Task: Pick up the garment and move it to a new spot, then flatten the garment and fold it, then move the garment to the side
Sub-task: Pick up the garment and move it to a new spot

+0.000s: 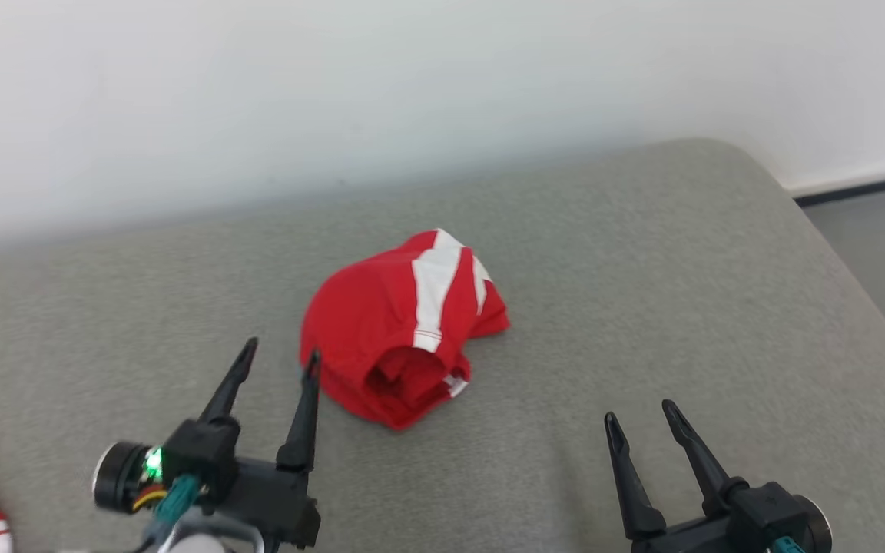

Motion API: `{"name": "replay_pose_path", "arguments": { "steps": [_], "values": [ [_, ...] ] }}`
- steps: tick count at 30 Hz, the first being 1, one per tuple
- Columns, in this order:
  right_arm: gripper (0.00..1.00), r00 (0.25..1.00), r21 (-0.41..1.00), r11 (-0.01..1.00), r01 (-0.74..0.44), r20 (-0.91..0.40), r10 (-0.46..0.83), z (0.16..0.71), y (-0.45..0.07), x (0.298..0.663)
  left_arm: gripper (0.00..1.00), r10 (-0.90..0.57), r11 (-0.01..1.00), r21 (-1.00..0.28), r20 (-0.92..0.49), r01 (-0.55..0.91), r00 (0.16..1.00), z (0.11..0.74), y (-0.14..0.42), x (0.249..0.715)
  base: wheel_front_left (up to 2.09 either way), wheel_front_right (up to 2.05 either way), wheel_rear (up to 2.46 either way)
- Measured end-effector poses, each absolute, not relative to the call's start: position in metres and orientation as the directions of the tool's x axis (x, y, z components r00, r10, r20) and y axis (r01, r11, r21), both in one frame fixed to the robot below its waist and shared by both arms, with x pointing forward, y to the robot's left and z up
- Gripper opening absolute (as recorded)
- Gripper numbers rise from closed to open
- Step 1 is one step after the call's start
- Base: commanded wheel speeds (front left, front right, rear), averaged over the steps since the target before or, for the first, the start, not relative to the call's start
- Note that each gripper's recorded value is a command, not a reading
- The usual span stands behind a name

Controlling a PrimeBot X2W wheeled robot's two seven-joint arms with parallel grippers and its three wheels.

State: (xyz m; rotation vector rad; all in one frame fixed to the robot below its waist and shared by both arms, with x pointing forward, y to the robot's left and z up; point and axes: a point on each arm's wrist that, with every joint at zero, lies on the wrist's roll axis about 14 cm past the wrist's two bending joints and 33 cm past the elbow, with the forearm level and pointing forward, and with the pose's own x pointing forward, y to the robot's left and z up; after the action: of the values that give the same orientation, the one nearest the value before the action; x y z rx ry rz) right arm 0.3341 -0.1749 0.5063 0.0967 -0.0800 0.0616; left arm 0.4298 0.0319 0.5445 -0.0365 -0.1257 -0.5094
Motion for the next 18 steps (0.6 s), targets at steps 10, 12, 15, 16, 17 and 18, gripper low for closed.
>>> {"name": "replay_pose_path", "arguments": {
  "steps": [10, 12, 15, 16, 17, 18],
  "values": [
    [1.00, 0.976, 0.072, 0.980, -0.186, 0.128, 0.176, 0.520, -0.141, 0.342, 1.00, -0.119, 0.992, -0.021, 0.231, 0.127, 0.966, 0.563, 0.128, 0.381, 0.00, 0.00, 0.00],
    [1.00, 0.972, 0.067, 0.977, -0.203, 0.134, 0.193, 0.522, -0.136, 0.342, 1.00, -0.062, 0.997, -0.023, 0.237, 0.070, 0.970, 0.564, 0.143, 0.373, 0.00, 0.00, 0.00],
    [1.00, 0.968, 0.061, 0.974, -0.219, 0.141, 0.209, 0.524, -0.132, 0.341, 1.00, -0.002, 0.999, -0.032, 0.234, 0.010, 0.972, 0.560, 0.158, 0.360, 0.00, 0.00, 0.00],
    [1.00, 0.966, 0.057, 0.973, -0.225, 0.141, 0.215, 0.524, -0.130, 0.340, 1.00, 0.002, 1.000, -0.026, 0.234, 0.004, 0.972, 0.560, 0.160, 0.355, 0.00, 0.00, 0.00],
    [1.00, 0.965, 0.051, 0.972, -0.231, 0.141, 0.222, 0.524, -0.129, 0.338, 1.00, 0.004, 1.000, -0.013, 0.236, 0.000, 0.972, 0.559, 0.162, 0.351, 0.00, 0.00, 0.00],
    [1.00, 0.964, 0.049, 0.971, -0.235, 0.141, 0.226, 0.524, -0.127, 0.337, 1.00, 0.013, 1.000, -0.010, 0.239, -0.011, 0.971, 0.559, 0.163, 0.348, 0.00, 0.00, 0.00]
  ]
}}
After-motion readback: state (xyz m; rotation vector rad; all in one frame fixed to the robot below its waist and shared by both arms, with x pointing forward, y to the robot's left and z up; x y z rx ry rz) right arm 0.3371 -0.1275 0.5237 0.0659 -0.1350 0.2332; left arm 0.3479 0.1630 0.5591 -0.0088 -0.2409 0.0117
